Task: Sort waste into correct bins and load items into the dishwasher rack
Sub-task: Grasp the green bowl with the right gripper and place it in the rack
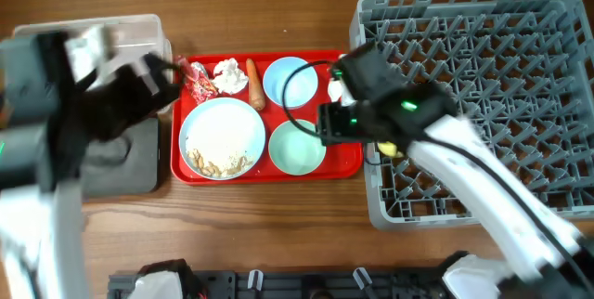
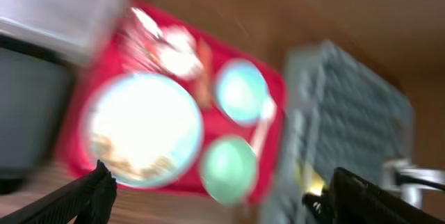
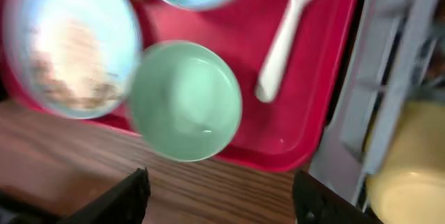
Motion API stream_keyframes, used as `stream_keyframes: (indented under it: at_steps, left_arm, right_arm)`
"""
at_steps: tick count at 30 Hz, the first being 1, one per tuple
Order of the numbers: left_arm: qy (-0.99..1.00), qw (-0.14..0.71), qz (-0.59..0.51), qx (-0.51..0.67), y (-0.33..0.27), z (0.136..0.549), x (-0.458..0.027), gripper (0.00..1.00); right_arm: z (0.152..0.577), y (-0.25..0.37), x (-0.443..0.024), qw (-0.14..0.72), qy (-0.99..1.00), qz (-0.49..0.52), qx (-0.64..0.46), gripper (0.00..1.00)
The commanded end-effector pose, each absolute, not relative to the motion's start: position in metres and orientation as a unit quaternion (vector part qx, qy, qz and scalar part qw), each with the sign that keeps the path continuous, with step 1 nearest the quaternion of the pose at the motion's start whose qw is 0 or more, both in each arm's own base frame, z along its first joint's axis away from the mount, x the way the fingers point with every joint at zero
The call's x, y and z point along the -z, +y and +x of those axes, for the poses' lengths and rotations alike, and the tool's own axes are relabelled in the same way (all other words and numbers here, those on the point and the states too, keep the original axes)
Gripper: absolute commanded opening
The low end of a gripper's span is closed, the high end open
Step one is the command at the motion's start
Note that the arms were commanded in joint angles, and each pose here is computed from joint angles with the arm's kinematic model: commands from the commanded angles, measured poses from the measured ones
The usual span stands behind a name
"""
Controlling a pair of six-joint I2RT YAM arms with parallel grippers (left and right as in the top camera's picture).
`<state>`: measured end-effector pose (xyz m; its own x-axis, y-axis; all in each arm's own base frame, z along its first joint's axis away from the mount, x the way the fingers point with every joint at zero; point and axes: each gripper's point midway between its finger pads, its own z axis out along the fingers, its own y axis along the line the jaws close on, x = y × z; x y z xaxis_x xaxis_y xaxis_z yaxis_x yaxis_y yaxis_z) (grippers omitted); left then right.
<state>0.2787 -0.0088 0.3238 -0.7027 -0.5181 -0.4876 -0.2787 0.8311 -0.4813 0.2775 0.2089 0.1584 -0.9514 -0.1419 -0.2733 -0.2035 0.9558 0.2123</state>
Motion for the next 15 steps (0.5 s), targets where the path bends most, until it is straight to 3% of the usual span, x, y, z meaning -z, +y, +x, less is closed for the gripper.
stream_keyframes:
  at_steps: [1,5,8,11,15]
  left_arm:
    - [0.858,0.406,-0.311,0.031,0.055,0.246,-0.353,1.00]
    - [0.839,0.445,-0.311,0.030,0.055,0.225,-0.372,1.00]
    - [0.833,0.458,-0.309,0.032,0.053,0.216,-0.378,1.00]
    - [0.832,0.461,-0.309,0.033,0.053,0.215,-0.379,1.00]
    - [0.832,0.460,-0.309,0.032,0.053,0.215,-0.379,1.00]
  right_arm:
    - [0.282,0.206,-0.090,0.055,0.995,-0.057,-0.061,0.63]
    - [0.279,0.213,-0.042,-0.004,0.997,-0.057,-0.049,0.58]
    - [0.274,0.216,-0.023,-0.034,0.996,-0.069,-0.050,0.26]
    - [0.279,0.220,-0.026,-0.022,0.995,-0.074,-0.060,0.06]
    - [0.293,0.216,-0.050,0.033,0.995,-0.081,-0.053,0.04]
